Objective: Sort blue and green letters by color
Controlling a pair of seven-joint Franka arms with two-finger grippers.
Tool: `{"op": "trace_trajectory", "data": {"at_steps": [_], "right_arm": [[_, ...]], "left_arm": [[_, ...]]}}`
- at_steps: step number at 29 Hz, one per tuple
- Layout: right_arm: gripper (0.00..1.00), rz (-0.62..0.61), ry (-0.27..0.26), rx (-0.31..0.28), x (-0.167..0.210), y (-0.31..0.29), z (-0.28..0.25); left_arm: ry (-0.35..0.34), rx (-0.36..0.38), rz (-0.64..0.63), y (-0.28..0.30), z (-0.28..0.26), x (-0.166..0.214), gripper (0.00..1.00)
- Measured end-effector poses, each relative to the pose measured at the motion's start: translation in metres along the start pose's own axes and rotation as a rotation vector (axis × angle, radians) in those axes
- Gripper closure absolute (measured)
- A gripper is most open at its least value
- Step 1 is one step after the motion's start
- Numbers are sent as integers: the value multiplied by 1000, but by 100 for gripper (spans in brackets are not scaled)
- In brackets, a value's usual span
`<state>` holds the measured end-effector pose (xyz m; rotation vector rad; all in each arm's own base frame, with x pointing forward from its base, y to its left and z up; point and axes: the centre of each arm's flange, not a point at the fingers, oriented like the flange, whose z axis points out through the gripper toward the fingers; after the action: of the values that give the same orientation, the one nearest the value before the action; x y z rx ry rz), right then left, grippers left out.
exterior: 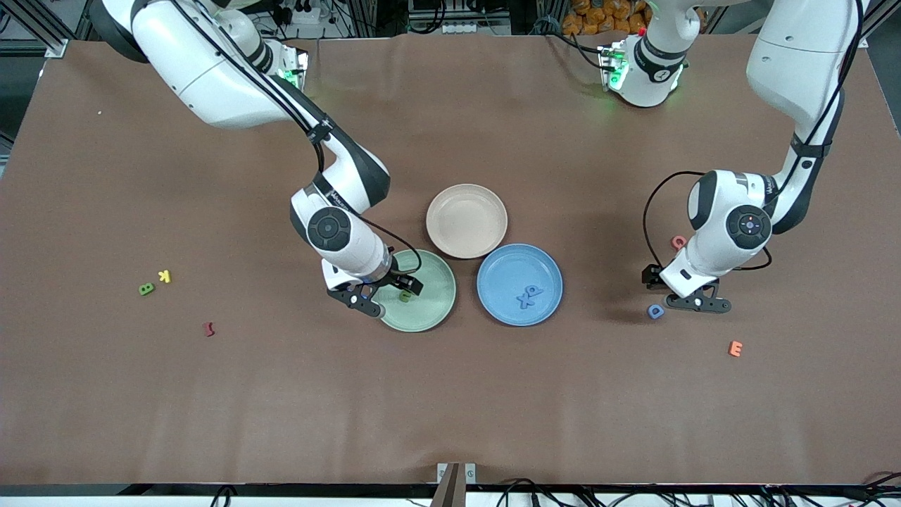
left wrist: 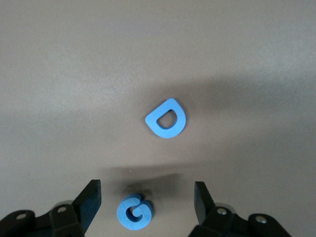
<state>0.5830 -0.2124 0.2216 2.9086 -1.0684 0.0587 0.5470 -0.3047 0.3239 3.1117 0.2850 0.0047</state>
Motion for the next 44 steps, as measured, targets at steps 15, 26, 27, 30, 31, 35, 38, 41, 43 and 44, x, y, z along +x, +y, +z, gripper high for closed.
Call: {"op": "trace_trajectory", "data": {"at_steps": [15,26,27,30,31,35,38,41,43,44], "right_arm": [[11,13,-8,-4,-1,7,24],[21,16,-18,-8,-2,8,31],[21,17,-19,-8,-2,8,32],[22,18,-21,-11,-2,10,34],[23,19,-22,-11,-2,10,35],[24,19,-24,-13,-3,10,37],[26,18,-26,-13,-3,10,38],[28,18,-25,-12,-3,10,39],[30,17,-23,-11,-3,9,39],[30,17,-23,-11,-3,9,39]], "left_arm": [[-18,-19,-92,51,31,18,64],[-43,-2,-107,58,73,34,64],[-46,1,-108,58,77,35,64],[-46,5,-116,55,90,41,64],[-42,3,-120,54,94,44,64],[-31,0,-131,50,104,51,64],[-29,0,-133,50,105,53,64],[-27,-3,-132,51,103,53,64],[-26,-4,-132,51,103,53,63],[-26,-4,-132,52,103,53,57]]}}
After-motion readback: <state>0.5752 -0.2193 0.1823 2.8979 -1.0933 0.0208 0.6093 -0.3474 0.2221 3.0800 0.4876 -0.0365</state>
